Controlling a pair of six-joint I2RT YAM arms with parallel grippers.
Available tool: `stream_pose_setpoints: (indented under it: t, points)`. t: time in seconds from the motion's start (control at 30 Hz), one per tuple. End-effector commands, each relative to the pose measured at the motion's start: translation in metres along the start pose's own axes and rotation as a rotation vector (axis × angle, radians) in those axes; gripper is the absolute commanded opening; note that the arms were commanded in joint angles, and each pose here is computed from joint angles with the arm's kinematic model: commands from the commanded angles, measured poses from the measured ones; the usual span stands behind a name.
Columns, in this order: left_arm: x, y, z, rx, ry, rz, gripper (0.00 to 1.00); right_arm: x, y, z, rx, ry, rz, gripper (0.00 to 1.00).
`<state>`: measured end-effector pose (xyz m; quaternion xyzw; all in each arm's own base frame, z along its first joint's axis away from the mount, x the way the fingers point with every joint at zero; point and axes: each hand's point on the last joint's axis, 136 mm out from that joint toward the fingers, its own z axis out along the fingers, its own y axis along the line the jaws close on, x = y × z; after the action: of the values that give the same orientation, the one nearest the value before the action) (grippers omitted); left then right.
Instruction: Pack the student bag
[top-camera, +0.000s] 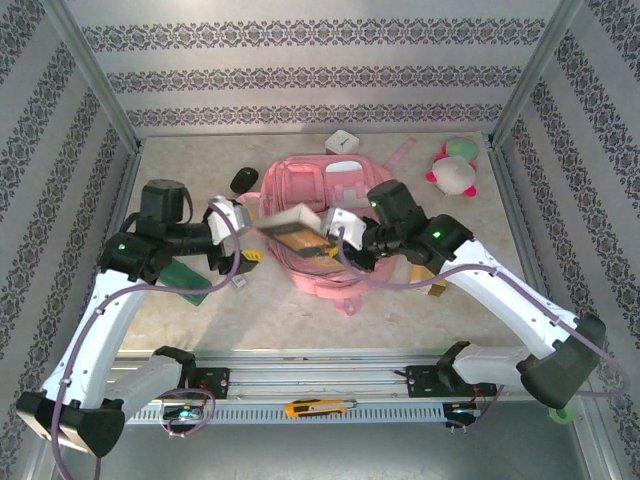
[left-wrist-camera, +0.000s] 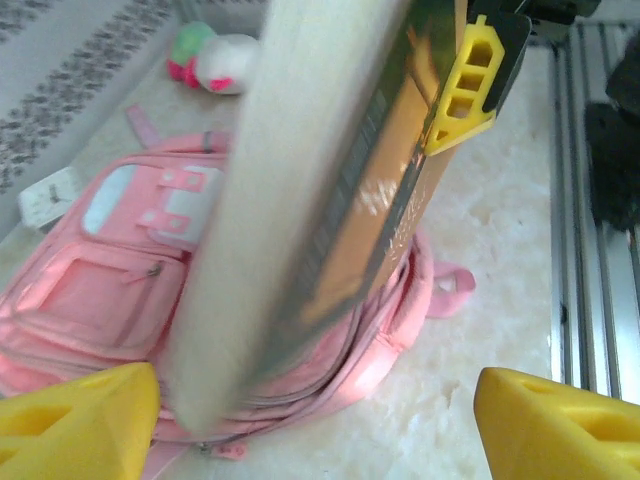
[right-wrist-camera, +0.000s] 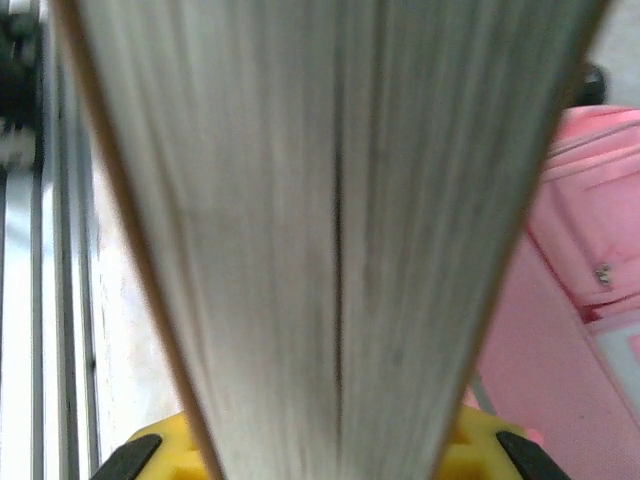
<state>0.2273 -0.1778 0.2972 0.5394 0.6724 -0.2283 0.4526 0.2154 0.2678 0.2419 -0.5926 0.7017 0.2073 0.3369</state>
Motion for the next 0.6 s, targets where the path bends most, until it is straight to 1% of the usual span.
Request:
stream_pose_setpoints:
  t: [0.0,0.03,0.13,0.2,0.23,0.33,0.4,0.43,0.47,0.5,0.53,0.57]
  points:
    - [0.016,-0.015,0.012,0.073,0.109,0.129,0.87,-0.006,0.004,0.0,-0.012,0.037,-0.222,0.0]
    - [0.017,-0.017,0.016,0.086,0.121,0.141,0.89,-0.007,0.005,0.001,-0.021,0.043,-0.242,0.0]
    - [0.014,-0.02,0.026,0.108,0.107,0.148,0.89,-0.01,0.008,0.008,-0.047,0.059,-0.268,0.0]
    - [0.006,-0.026,0.029,0.133,0.072,0.148,0.87,-0.011,0.008,0.013,-0.063,0.062,-0.269,0.0]
    - [0.0,-0.029,0.03,0.15,0.05,0.139,0.83,-0.013,0.008,0.014,-0.07,0.059,-0.259,0.0]
    - [-0.005,-0.04,0.036,0.198,0.036,0.132,0.68,-0.019,0.008,0.016,-0.091,0.029,-0.24,0.0]
    - [-0.01,-0.044,0.037,0.219,0.015,0.111,0.46,-0.023,0.006,0.016,-0.092,-0.004,-0.224,0.0]
    - [-0.012,-0.046,0.036,0.225,0.002,0.098,0.32,-0.025,0.005,0.015,-0.094,-0.03,-0.207,0.03]
    - [-0.014,-0.046,0.035,0.22,-0.007,0.089,0.22,-0.026,0.004,0.012,-0.096,-0.06,-0.187,0.1]
    - [-0.015,-0.045,0.035,0.211,-0.015,0.084,0.14,-0.028,0.001,0.008,-0.092,-0.09,-0.168,0.2]
    - [-0.018,-0.044,0.034,0.198,-0.031,0.079,0.03,-0.027,0.0,0.003,-0.09,-0.126,-0.152,0.34]
    - [-0.022,-0.042,0.033,0.185,-0.051,0.073,0.0,-0.024,-0.006,-0.001,-0.064,-0.154,-0.114,0.49]
